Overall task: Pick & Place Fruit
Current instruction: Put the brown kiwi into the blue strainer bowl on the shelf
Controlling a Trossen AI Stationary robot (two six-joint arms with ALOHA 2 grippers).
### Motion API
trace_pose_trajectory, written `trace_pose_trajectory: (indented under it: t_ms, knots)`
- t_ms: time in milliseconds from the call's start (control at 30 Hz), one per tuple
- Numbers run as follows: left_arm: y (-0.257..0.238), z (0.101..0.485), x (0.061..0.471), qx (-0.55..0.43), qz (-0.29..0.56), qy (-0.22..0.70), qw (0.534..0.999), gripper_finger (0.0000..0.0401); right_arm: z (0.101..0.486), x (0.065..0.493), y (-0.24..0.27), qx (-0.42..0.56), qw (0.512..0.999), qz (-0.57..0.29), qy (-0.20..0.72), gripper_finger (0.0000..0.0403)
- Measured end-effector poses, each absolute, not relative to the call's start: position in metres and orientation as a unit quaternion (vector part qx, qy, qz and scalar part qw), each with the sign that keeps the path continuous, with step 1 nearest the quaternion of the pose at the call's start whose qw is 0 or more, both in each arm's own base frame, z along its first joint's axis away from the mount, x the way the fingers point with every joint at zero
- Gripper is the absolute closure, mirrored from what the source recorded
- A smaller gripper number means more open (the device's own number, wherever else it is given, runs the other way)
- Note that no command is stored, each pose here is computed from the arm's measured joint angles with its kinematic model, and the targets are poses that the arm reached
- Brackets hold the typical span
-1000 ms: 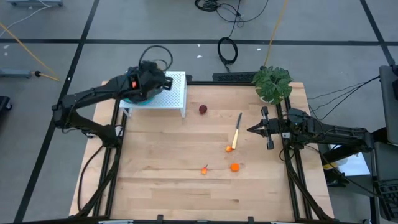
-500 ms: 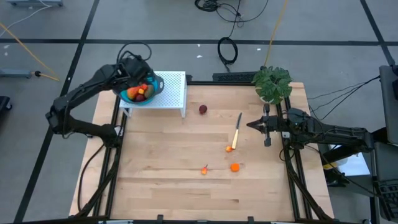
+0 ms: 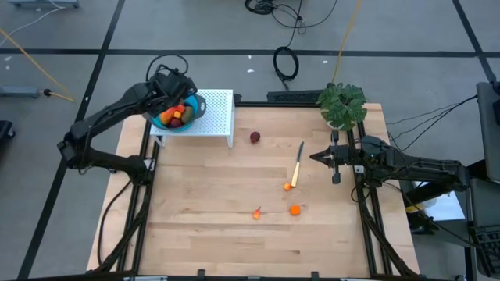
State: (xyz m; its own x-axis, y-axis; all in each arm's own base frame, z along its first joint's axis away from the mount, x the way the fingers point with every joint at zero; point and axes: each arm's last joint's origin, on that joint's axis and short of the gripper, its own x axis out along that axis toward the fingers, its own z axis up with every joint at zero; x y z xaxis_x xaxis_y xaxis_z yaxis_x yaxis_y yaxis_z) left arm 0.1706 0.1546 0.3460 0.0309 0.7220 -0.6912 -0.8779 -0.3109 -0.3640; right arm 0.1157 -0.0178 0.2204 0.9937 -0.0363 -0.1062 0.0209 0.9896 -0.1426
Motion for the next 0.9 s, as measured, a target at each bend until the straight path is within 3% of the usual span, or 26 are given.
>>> trace_pose_trajectory:
  t_ms: [467, 900]
  knots:
    - [0.151, 0.312, 0.178, -0.44, 0.714, 0.041, 0.544, 0.0215, 0.22, 0.116, -0.018, -0.071, 0.996, -0.014, 0.054, 0.0403]
    - [0.151, 0.313, 0.178, -0.423, 0.715, 0.052, 0.554, 0.0198, 0.22, 0.116, -0.018, -0.077, 0.995, -0.014, 0.054, 0.0403]
